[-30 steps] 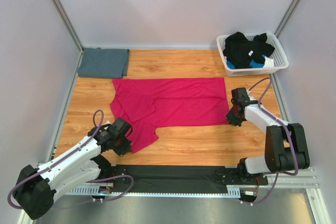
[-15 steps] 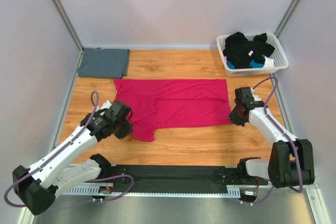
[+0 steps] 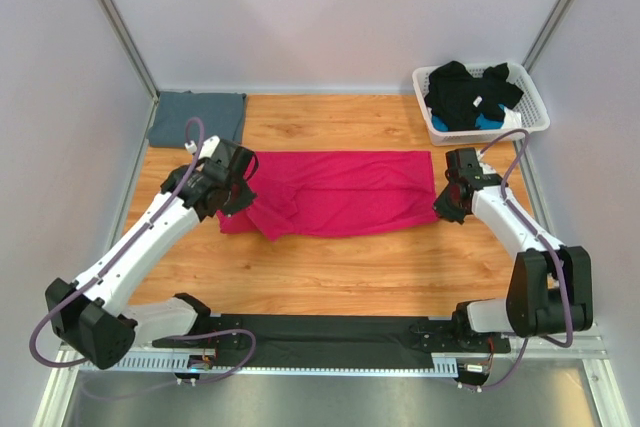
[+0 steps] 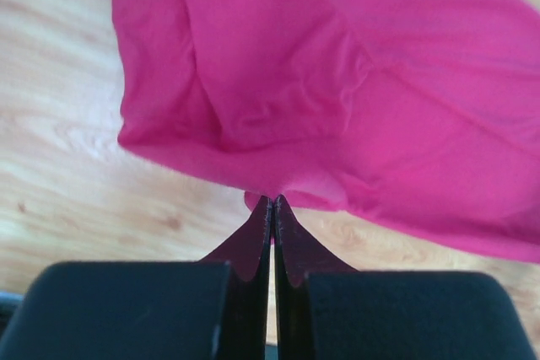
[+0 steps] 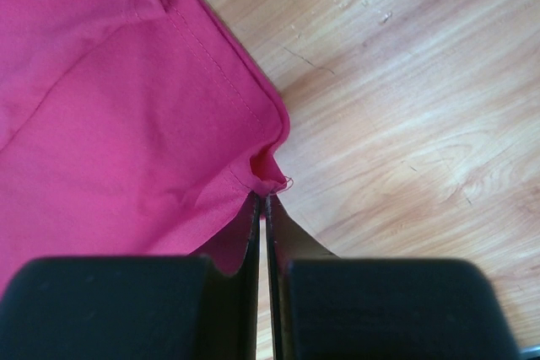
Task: Fold and stack the t-shirts
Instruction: Fold the tshirt
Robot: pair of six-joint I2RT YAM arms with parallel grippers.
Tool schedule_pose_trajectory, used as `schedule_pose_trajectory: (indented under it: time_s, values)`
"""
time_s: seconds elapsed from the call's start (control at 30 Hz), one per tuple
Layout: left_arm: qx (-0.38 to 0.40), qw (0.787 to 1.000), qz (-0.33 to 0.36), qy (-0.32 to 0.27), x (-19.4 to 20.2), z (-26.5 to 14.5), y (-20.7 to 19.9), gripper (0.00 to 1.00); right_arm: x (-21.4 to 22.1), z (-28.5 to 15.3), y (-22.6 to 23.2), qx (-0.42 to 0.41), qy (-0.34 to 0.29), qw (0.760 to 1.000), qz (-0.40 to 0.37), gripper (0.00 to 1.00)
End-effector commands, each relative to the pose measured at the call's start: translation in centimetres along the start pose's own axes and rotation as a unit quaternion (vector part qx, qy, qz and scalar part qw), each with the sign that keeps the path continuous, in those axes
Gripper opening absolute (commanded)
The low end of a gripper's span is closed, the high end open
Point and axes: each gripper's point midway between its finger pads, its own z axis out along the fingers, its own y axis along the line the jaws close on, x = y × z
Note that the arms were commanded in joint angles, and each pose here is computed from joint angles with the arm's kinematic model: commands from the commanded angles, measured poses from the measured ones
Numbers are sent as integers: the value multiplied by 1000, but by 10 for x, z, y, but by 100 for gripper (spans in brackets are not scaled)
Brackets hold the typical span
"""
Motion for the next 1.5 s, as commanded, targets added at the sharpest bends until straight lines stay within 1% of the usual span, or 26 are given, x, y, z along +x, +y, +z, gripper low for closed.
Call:
schedule_pose_trajectory:
  time_s: [0.0, 0.07, 0.13, 0.4, 0.7, 1.17, 1.47]
  values:
    - [28, 997, 58, -38, -38, 0, -20, 0, -19, 0, 9, 0, -15, 1000, 21, 0]
    - [35, 996, 69, -45, -50, 3, -31, 0, -20, 6, 8, 7, -8, 1000, 24, 0]
    - [29, 995, 76, -49, -57, 9, -33, 0, -20, 11, 7, 15, -2, 1000, 26, 1]
    - [38, 996, 54, -59, -86, 19, -40, 0, -23, 20, 11, 10, 9, 999, 32, 0]
    - [34, 997, 54, -46, -93, 35, -50, 0, -48, 20, 35, -5, 4, 1000, 25, 0]
    - [26, 996, 48, -69, -120, 49, -57, 0, -59, 43, 28, 21, 16, 999, 25, 0]
    - [-5, 997, 36, -70, -127, 69, -46, 0, -66, 52, 38, 11, 22, 999, 23, 0]
